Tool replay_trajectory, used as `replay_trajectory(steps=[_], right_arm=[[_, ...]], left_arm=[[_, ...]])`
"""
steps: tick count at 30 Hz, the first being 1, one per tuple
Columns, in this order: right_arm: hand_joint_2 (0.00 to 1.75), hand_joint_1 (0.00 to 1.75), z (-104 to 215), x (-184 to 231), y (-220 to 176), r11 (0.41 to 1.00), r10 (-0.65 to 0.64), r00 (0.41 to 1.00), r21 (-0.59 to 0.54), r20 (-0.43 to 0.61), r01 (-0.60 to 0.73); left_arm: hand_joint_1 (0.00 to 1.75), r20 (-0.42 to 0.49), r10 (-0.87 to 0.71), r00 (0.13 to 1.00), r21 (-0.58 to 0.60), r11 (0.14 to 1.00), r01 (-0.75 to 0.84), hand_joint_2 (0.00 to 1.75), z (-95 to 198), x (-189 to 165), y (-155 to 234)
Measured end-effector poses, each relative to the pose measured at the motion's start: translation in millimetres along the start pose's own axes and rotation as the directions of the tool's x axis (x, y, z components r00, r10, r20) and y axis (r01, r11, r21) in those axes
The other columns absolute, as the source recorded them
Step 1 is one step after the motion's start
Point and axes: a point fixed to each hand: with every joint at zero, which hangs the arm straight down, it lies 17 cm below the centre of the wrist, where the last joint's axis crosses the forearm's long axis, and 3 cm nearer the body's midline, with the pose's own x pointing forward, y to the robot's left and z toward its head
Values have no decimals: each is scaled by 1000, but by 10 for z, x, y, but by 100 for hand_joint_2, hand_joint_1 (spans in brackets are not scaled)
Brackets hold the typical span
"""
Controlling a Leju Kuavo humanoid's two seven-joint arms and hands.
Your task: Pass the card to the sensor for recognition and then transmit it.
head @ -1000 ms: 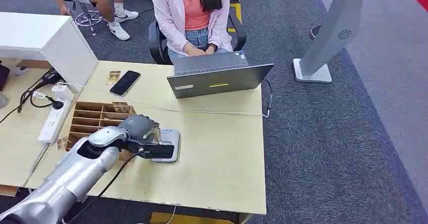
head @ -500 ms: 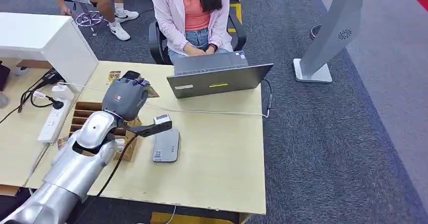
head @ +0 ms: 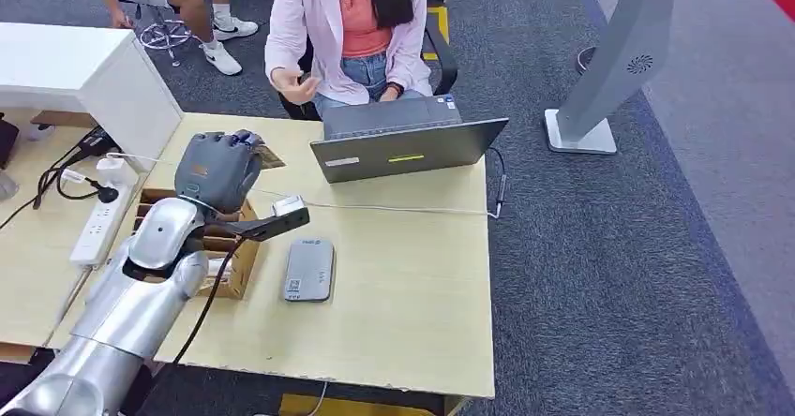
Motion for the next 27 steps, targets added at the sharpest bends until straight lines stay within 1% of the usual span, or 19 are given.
replay_trajectory(steps=[3, 6, 11, 14, 16, 20, 27], right_arm=[[0, 0, 0, -2, 0, 1000, 6, 1000, 0, 0, -6], [0, 0, 0, -2, 2, 1000, 15, 1000, 1, 1, -15], [0, 0, 1, 19, 1, 999, 49, 999, -1, 14, -49], [0, 0, 2, 14, 9, 998, 58, 998, 3, 11, -58], [0, 0, 4, 2, 19, 998, 59, 998, 8, 5, -59], [0, 0, 4, 9, 16, 998, 55, 998, 9, 4, -55], [0, 0, 4, 12, 15, 998, 55, 998, 8, 5, -55]], left_arm=[[175, -7, -3, 1000, 21, 1000, 3, 175, -36, -54, 81], [175, -24, -40, 999, 52, 998, 41, 175, -155, -215, 288], [175, -134, -137, 982, 91, 985, 149, 175, -409, -875, 678], [175, -202, -165, 965, 85, 979, 185, 175, -472, -1307, 838], [175, -230, -170, 958, 79, 978, 193, 175, -489, -1516, 929], [175, -252, -188, 949, 68, 975, 211, 175, -496, -1683, 1002], [175, -254, -193, 948, 64, 974, 215, 175, -489, -1703, 999]])
